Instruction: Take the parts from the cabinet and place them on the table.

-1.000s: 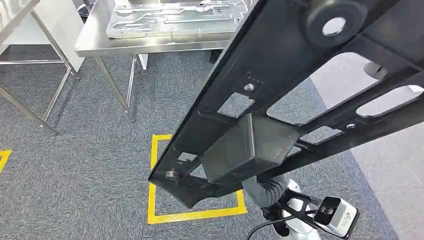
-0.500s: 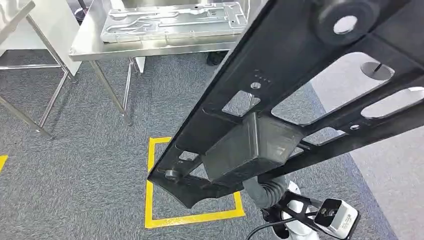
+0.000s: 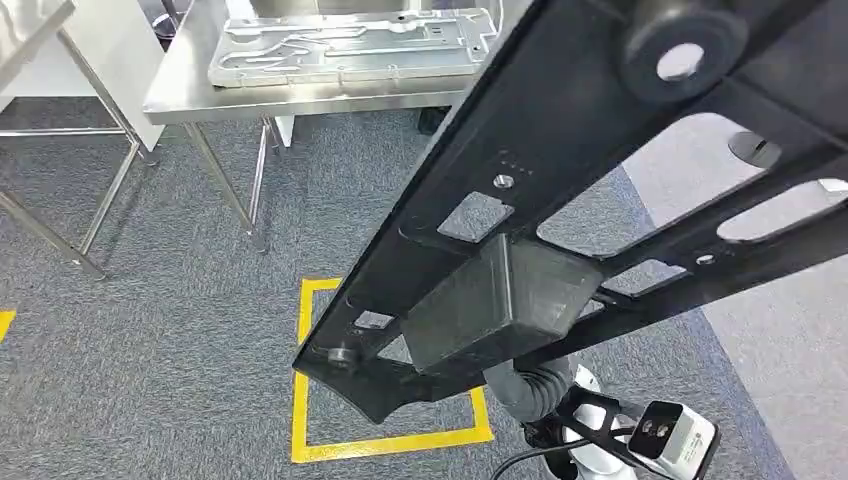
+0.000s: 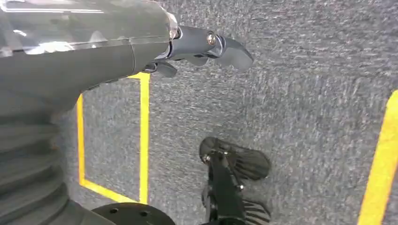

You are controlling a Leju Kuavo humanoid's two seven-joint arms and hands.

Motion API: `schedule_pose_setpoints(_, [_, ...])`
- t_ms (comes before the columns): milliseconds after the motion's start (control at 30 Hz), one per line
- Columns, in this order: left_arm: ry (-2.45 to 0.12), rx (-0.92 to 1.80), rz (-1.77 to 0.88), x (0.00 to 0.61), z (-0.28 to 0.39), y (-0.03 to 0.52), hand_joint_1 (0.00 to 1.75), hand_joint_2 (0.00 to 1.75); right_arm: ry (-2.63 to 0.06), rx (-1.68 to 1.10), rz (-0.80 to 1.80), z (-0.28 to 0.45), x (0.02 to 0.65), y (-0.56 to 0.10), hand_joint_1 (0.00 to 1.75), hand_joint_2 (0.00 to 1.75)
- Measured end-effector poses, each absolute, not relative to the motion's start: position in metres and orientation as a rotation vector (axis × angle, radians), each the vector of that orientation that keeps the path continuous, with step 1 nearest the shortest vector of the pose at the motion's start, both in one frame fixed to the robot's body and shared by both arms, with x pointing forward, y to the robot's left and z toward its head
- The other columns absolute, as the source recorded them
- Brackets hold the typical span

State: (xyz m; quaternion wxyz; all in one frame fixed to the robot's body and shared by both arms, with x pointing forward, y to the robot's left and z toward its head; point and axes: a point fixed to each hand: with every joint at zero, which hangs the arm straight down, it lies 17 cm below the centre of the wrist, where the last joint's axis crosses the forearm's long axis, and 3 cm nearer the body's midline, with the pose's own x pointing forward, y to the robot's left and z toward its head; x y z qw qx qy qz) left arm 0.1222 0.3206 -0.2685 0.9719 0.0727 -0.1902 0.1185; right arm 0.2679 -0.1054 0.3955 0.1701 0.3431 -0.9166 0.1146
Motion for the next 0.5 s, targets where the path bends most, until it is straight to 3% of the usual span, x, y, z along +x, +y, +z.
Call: schedule_pose_setpoints(500, [-0.383, 0.149, 0.239, 0.1216, -0.2685, 0.3222, 0.0, 1.75, -2.607, 0.978, 0.319, 0.3968, 0.2673, -0.1051, 1.61, 1.75])
